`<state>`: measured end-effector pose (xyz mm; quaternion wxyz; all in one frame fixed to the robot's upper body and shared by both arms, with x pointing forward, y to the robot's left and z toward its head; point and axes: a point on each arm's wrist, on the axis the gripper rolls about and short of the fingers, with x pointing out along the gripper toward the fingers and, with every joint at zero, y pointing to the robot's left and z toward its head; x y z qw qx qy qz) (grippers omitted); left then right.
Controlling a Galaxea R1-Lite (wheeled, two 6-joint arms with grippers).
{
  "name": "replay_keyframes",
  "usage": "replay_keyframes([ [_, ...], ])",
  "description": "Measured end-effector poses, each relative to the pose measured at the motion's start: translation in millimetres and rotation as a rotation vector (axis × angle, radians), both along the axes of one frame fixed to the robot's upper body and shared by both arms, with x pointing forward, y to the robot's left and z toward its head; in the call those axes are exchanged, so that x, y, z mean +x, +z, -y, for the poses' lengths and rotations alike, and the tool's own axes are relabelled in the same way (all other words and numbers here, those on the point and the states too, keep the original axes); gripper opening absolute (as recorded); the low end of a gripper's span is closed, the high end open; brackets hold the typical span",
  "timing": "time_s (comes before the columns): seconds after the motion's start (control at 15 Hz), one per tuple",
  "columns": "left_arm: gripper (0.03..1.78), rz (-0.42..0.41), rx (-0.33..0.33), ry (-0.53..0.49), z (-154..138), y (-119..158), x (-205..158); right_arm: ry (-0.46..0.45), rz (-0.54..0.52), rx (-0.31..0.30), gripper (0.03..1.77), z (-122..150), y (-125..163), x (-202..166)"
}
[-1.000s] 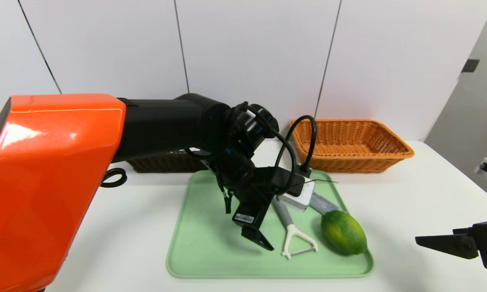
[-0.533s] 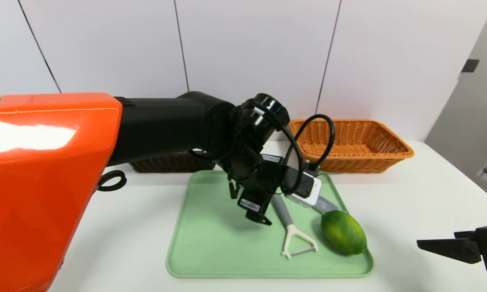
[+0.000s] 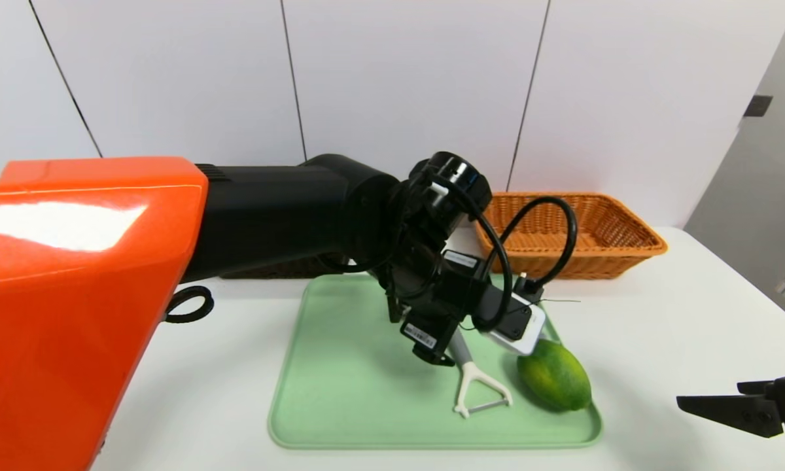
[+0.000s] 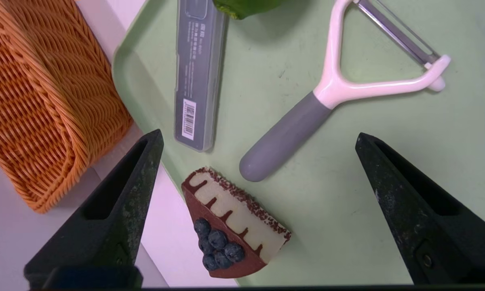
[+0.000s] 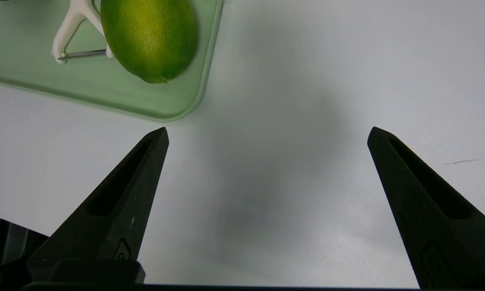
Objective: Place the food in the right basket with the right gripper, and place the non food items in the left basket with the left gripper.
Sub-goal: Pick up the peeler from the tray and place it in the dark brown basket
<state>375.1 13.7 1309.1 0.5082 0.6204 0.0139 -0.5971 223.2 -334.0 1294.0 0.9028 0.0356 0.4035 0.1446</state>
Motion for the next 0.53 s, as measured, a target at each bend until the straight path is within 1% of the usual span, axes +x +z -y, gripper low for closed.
replay_keyframes([
  [0.53, 1.69, 0.13, 0.124, -0.033, 2.4, -2.1, -4.5, -0.008, 0.001, 0.006, 1.7, 1.5, -1.3, -2.8],
])
